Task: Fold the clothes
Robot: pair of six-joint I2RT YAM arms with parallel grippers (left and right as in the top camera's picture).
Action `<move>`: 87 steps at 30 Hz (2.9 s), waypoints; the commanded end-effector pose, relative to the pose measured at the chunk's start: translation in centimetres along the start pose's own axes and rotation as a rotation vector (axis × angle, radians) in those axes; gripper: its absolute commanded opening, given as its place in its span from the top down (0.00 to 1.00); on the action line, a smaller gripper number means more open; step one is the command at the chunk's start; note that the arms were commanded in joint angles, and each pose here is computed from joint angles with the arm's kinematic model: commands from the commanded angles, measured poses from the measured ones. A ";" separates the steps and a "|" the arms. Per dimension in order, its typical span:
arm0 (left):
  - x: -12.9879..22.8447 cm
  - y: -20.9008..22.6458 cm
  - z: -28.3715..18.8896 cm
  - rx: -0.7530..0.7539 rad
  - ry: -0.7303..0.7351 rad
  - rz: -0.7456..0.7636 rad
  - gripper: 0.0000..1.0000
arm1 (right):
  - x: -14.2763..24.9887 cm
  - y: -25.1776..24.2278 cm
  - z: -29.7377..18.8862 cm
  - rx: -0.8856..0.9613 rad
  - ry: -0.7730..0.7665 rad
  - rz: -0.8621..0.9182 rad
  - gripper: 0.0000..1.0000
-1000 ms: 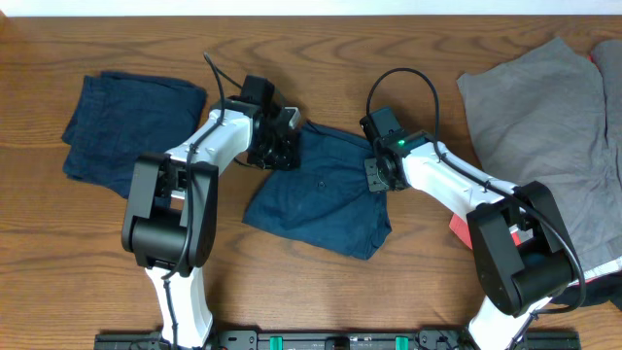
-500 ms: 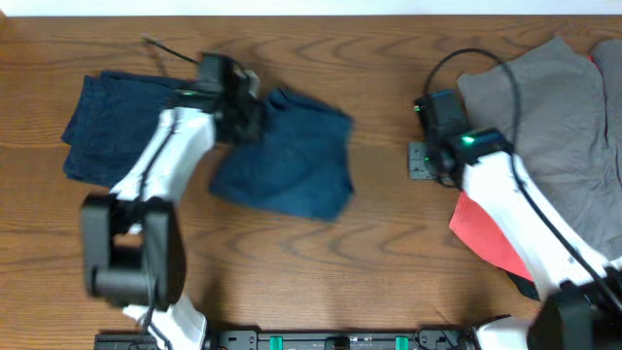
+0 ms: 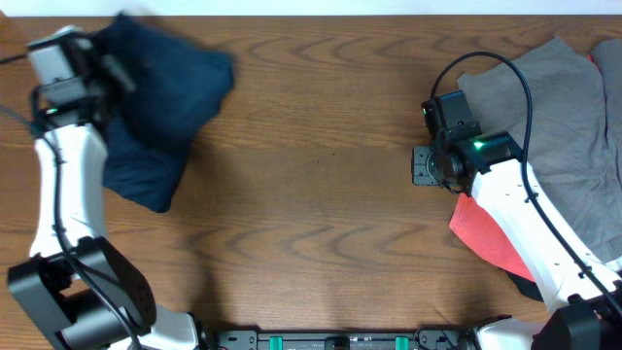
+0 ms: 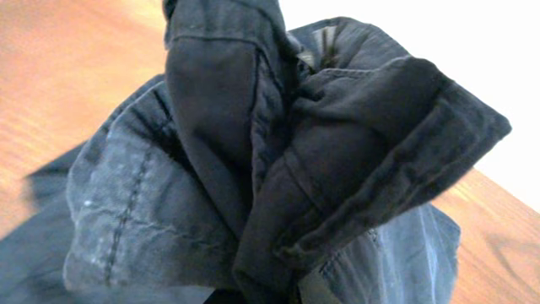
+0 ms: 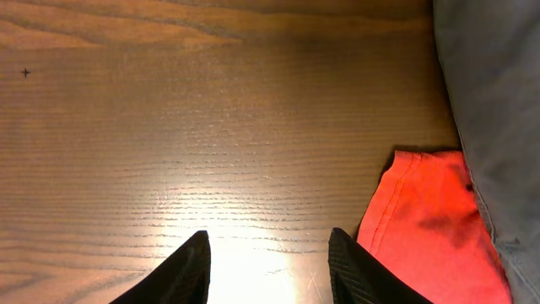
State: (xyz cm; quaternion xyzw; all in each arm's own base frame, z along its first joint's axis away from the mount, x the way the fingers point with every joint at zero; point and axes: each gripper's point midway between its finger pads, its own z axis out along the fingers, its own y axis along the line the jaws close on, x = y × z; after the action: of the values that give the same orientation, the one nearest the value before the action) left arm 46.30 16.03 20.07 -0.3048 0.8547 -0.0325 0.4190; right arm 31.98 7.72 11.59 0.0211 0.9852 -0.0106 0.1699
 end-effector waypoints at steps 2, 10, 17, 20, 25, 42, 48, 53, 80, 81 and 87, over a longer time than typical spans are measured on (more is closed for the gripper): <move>-0.1 4.3 1.1 -0.045 0.033 -0.168 0.94 | 0.2 0.0 0.2 0.003 0.015 0.009 0.56; 2.8 1.2 2.2 0.186 0.193 -0.204 0.94 | -0.1 0.1 0.2 -0.002 0.004 0.012 0.56; 3.8 -1.8 1.6 0.306 0.248 -0.205 0.94 | 0.0 0.0 0.2 -0.001 0.006 0.011 0.55; 5.0 -4.1 0.8 0.405 0.325 -0.252 0.94 | 0.0 0.0 0.2 -0.001 0.006 0.011 0.56; 10.2 -6.6 -0.2 0.389 0.513 -0.261 0.94 | 0.0 0.0 0.2 -0.001 0.006 0.012 0.56; 20.0 -16.9 -3.1 0.536 0.693 0.023 0.94 | 0.7 1.8 0.2 -0.106 0.048 -0.027 0.52; 19.4 -17.7 -3.6 0.584 0.678 0.027 0.94 | 0.6 2.3 0.1 -0.131 0.046 -0.028 0.50; 18.8 -20.4 -6.0 0.767 0.722 -0.014 0.94 | 0.8 5.3 0.1 -0.299 0.070 -0.079 0.50; 20.2 -23.1 -9.9 0.812 1.002 -0.303 0.94 | 4.6 18.4 8.9 -0.418 0.242 0.153 0.55; 20.6 -23.4 -10.2 0.815 1.015 -0.295 0.94 | 2.8 19.4 8.8 -0.441 0.154 0.154 0.54; 22.8 -25.1 -11.7 0.834 1.063 -0.240 0.94 | -6.5 24.9 4.5 -0.709 -0.260 0.144 0.43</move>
State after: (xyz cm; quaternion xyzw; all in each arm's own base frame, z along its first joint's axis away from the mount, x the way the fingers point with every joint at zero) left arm 40.88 -17.43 18.36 -0.1739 0.8299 -0.5283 0.0431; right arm 38.38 31.89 7.17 0.0034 0.9127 0.3335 0.2359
